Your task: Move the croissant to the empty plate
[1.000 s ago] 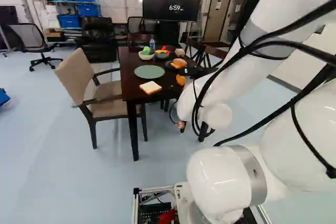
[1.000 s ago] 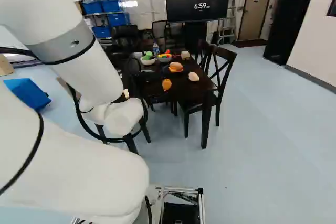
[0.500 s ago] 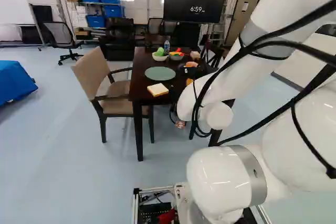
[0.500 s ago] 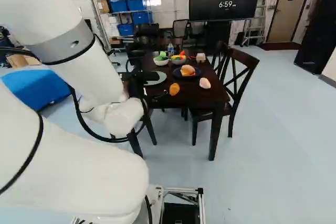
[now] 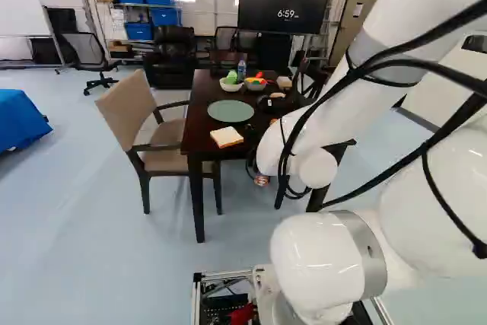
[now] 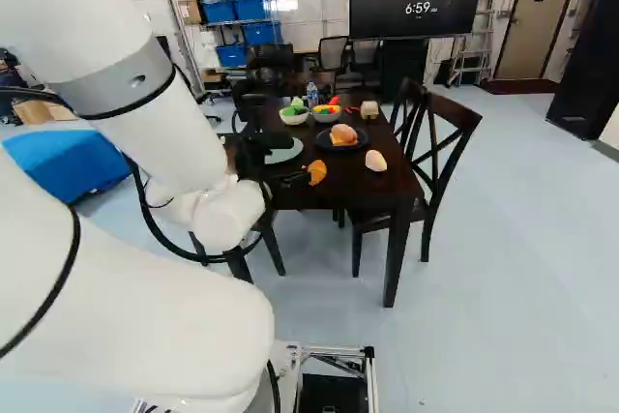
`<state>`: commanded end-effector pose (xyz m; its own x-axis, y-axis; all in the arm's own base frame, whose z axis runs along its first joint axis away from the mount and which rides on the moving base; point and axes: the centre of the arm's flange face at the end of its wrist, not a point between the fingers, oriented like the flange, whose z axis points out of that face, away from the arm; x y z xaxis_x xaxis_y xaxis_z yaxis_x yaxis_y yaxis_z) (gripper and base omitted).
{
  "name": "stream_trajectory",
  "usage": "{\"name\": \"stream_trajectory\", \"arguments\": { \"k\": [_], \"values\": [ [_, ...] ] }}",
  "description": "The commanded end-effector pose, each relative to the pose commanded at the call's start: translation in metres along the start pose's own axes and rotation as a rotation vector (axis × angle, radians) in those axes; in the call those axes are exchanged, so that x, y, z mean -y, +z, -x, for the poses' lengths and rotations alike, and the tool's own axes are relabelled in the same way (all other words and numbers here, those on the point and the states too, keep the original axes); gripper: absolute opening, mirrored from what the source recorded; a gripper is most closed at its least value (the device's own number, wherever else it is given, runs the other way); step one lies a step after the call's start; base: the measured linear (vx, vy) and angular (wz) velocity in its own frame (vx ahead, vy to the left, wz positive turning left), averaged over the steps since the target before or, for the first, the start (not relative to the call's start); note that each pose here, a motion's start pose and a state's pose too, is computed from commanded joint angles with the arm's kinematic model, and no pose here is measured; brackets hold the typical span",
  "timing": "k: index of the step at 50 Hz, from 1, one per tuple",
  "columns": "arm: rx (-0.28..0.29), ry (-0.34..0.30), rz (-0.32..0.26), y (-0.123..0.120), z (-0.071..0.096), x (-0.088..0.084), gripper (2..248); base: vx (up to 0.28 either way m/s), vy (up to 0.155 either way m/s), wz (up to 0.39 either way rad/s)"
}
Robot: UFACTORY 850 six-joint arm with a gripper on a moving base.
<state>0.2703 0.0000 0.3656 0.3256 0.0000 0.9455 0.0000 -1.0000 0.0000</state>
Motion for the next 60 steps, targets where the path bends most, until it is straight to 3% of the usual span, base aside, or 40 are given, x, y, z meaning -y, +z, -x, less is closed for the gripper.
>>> {"name": "stream_trajectory", "arguments": {
  "k": [60],
  "values": [
    [0.0, 0.0, 0.0, 0.0, 0.0, 0.0, 247, 0.053, -0.001, -0.006]
  ]
}}
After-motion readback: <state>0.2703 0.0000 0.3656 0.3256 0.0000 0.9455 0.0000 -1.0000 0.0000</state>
